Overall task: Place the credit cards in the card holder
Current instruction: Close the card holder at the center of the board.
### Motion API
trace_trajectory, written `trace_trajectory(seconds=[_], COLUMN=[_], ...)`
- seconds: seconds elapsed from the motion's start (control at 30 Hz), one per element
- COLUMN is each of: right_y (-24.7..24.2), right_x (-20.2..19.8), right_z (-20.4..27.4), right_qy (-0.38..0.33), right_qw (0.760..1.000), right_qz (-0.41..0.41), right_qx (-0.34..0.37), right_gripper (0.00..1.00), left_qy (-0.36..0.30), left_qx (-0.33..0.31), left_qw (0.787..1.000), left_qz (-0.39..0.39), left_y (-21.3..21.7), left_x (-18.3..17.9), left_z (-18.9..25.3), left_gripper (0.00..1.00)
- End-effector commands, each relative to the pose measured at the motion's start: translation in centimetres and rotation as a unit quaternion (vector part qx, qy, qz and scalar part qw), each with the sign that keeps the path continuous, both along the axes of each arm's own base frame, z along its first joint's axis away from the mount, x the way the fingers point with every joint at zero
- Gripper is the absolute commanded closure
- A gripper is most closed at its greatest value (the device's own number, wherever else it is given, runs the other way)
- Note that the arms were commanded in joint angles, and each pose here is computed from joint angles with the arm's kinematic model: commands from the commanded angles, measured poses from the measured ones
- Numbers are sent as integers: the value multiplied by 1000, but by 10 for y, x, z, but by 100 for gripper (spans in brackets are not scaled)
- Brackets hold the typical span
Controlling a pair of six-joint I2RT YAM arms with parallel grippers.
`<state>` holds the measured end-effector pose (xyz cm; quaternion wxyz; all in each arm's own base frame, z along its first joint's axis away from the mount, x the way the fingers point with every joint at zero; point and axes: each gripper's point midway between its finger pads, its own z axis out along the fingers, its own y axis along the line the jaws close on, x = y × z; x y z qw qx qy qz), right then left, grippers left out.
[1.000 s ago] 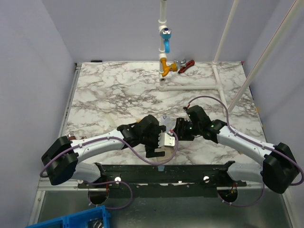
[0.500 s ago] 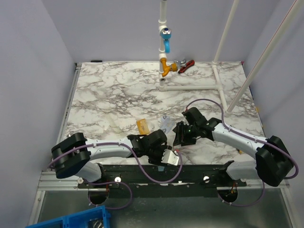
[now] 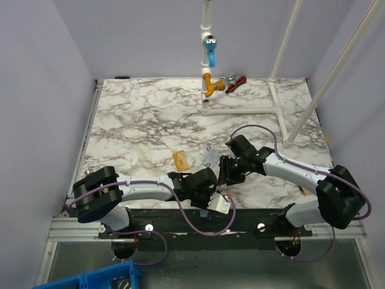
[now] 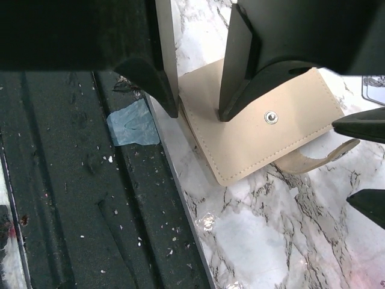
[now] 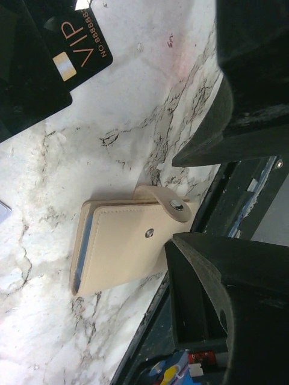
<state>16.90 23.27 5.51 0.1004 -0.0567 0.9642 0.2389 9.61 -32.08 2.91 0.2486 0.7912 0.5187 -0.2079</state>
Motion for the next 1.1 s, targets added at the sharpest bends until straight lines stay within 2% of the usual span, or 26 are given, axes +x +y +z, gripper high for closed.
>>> trace_trajectory(seconds=[0.0, 0.1, 0.3, 0.43, 0.57, 0.67, 0.77, 0.97, 1.07], right_y=[5, 5, 3, -2, -9, -7, -7, -9, -13], right_x=[2, 2, -1, -4, -6, -8, -7, -7, -5], right_z=[3, 5, 4, 2, 0, 3, 2, -2, -3], right_qy=[-6, -11, -8, -6, -5, -4, -4, -4, -7], right_qw=[1000, 999, 999, 999, 998, 998, 998, 998, 998], right_qz=[23, 26, 25, 25, 26, 31, 26, 18, 9], right_qx=[-13, -27, -34, -43, -58, -50, -52, -57, -67], right_gripper=[49, 50, 68, 73, 74, 68, 68, 83, 98], left_qy=[0, -2, -6, -12, -10, -9, -8, -9, -9], left_qx=[24, 28, 27, 27, 28, 30, 29, 29, 30], left_qw=[1000, 1000, 1000, 1000, 1000, 1000, 1000, 1000, 999], left_qz=[-5, -2, 0, 3, 4, 6, 6, 6, 7], left_y=[5, 6, 7, 8, 8, 8, 8, 8, 8], left_x=[-2, -1, 1, 3, 2, 3, 2, 2, 2], left_z=[-3, -2, -2, -1, -1, -1, -1, 0, 0], left_gripper=[69, 72, 76, 77, 77, 77, 77, 77, 78])
